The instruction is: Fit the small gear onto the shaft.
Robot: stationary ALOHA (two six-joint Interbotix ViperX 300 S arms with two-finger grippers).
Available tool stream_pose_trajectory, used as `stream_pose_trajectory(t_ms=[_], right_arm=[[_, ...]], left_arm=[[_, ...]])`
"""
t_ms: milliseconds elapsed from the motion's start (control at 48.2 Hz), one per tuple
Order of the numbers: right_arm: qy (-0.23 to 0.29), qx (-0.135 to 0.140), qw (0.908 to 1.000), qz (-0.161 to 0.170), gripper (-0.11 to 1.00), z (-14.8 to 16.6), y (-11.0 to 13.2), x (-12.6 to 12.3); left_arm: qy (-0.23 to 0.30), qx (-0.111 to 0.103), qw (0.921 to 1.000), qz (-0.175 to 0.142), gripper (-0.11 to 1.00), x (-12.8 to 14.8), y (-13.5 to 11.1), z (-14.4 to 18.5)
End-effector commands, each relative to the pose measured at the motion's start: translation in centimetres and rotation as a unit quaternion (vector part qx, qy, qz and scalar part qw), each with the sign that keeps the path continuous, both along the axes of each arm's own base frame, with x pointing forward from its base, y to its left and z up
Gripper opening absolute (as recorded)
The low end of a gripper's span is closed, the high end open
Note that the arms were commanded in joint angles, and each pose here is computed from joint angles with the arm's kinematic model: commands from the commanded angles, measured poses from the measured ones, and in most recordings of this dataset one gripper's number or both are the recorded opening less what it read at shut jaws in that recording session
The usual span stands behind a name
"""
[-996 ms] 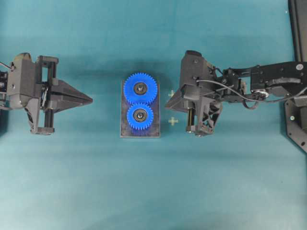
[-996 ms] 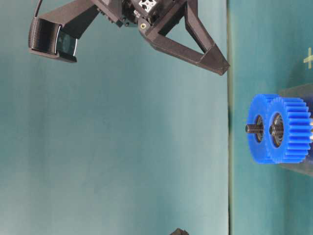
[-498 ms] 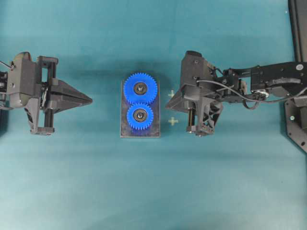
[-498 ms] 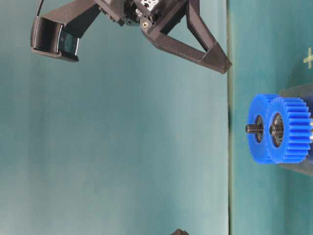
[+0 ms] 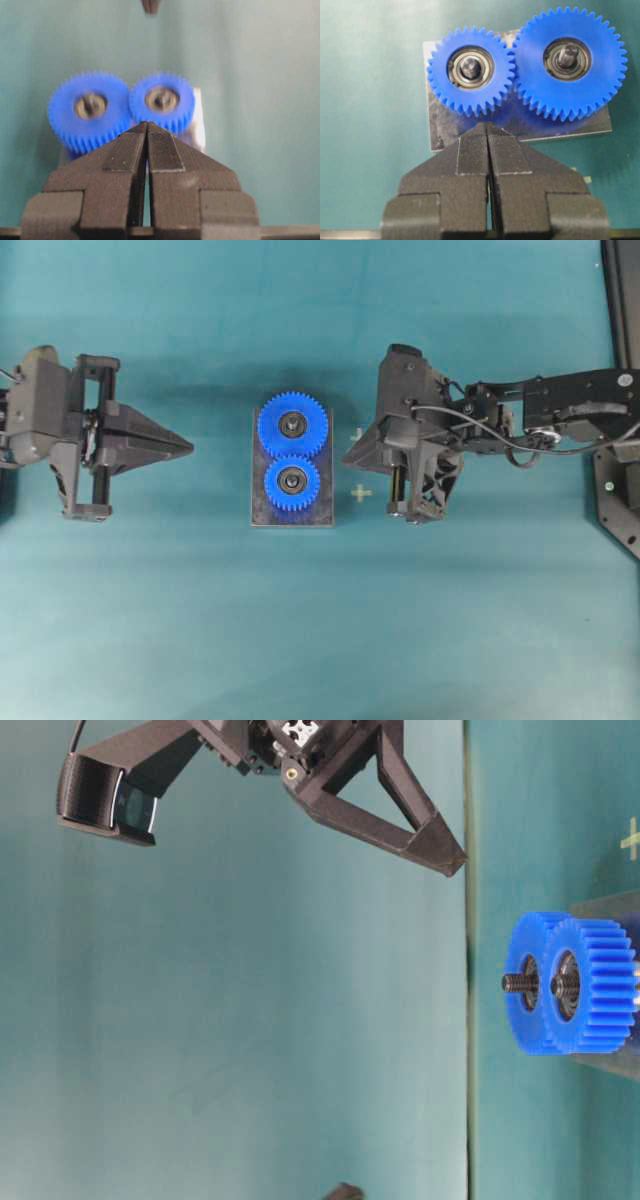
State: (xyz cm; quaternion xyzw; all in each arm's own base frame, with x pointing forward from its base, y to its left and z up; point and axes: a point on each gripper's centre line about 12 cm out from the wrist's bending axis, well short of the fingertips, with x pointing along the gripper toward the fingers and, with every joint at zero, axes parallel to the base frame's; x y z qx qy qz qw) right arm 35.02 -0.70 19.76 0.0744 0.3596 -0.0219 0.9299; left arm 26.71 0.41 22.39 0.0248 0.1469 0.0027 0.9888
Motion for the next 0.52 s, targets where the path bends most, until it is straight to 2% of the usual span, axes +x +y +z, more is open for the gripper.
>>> stream_pose_trajectory(t_ms=[0, 498], right_arm=[[-0.024, 0.003, 0.9997, -0.004, -0.01, 1.5, 0.0, 0.0], [-0.031, 0.004, 0.9995, -0.006, 0.01, 1.9, 0.0, -0.9]], left_arm=[[-0.032, 0.002, 0.9995, -0.002, 0.00, 0.1, -0.1, 1.0], [-0.054, 0.002, 0.9986, -0.003, 0.00, -1.8, -0.1, 1.0]])
